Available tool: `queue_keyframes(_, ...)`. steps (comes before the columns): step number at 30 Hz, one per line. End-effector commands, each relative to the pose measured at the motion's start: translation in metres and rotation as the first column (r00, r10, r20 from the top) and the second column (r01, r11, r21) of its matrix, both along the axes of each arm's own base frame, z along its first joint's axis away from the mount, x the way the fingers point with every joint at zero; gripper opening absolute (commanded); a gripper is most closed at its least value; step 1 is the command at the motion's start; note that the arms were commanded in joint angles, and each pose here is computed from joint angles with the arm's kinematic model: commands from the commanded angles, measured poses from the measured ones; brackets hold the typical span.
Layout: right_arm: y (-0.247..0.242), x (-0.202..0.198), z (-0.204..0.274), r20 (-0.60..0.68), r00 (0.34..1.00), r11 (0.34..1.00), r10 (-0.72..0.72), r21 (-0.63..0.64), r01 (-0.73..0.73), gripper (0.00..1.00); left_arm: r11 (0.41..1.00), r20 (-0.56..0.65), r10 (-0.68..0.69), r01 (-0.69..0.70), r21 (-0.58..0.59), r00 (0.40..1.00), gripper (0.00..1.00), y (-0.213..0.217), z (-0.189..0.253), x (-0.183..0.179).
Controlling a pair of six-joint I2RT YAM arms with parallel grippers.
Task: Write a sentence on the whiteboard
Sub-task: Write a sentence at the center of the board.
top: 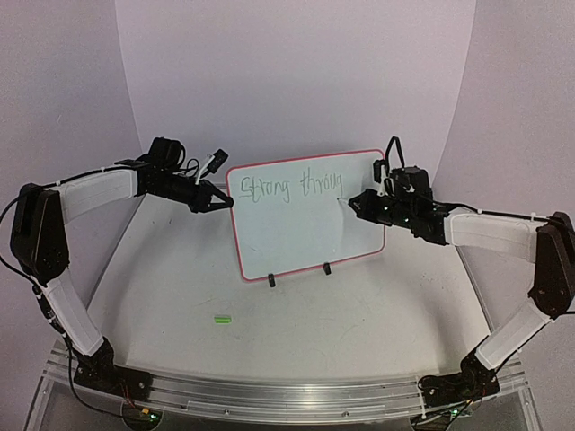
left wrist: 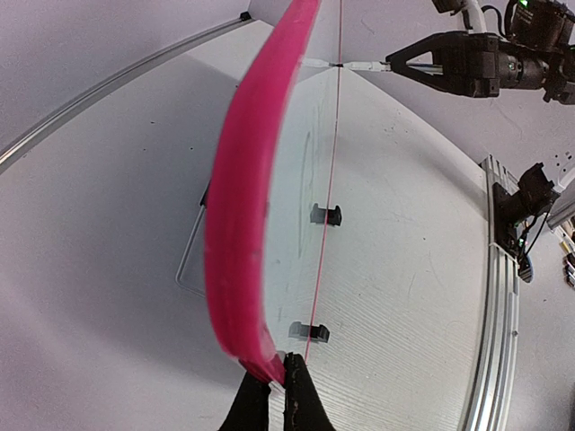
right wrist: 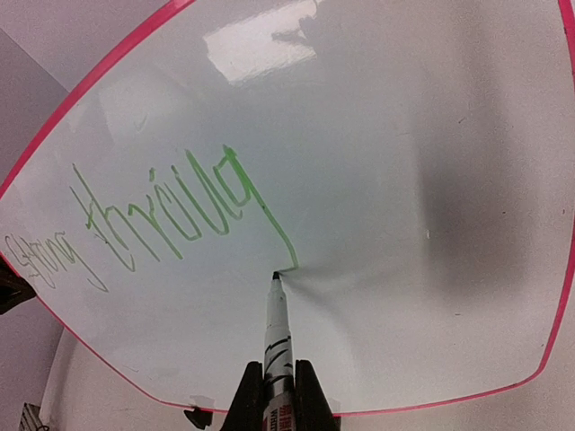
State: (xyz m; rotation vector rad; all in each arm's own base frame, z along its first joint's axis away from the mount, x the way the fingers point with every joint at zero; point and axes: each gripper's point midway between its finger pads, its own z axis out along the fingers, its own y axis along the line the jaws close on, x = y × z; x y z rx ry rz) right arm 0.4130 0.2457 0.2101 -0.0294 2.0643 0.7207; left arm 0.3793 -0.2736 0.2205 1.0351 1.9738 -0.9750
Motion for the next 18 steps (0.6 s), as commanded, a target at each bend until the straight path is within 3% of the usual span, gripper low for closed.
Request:
queue_keyframes(1, 0.004, 0.001, 0.046, 0.086, 0.996, 0.997, 0.01, 0.07, -0.016, 0.0, 0.995, -0.006, -0.012, 0.013, 0.102, 1.0, 0.0, 0.004, -0.022, -0.01)
queue_keyframes(11, -0.016, -0.008, 0.107, 0.211, 0.976, 0.993, -0.057, 0.112, 0.034, 0.0, 0.995, -0.006, -0.013, 0.013, 0.101, 1.0, 0.0, 0.004, -0.021, -0.01)
queue_keyframes(18, -0.03, -0.006, 0.1, 0.195, 0.98, 0.995, -0.039, 0.102, 0.02, 0.0, 0.995, -0.005, -0.013, 0.014, 0.098, 1.0, 0.0, 0.004, -0.02, -0.011)
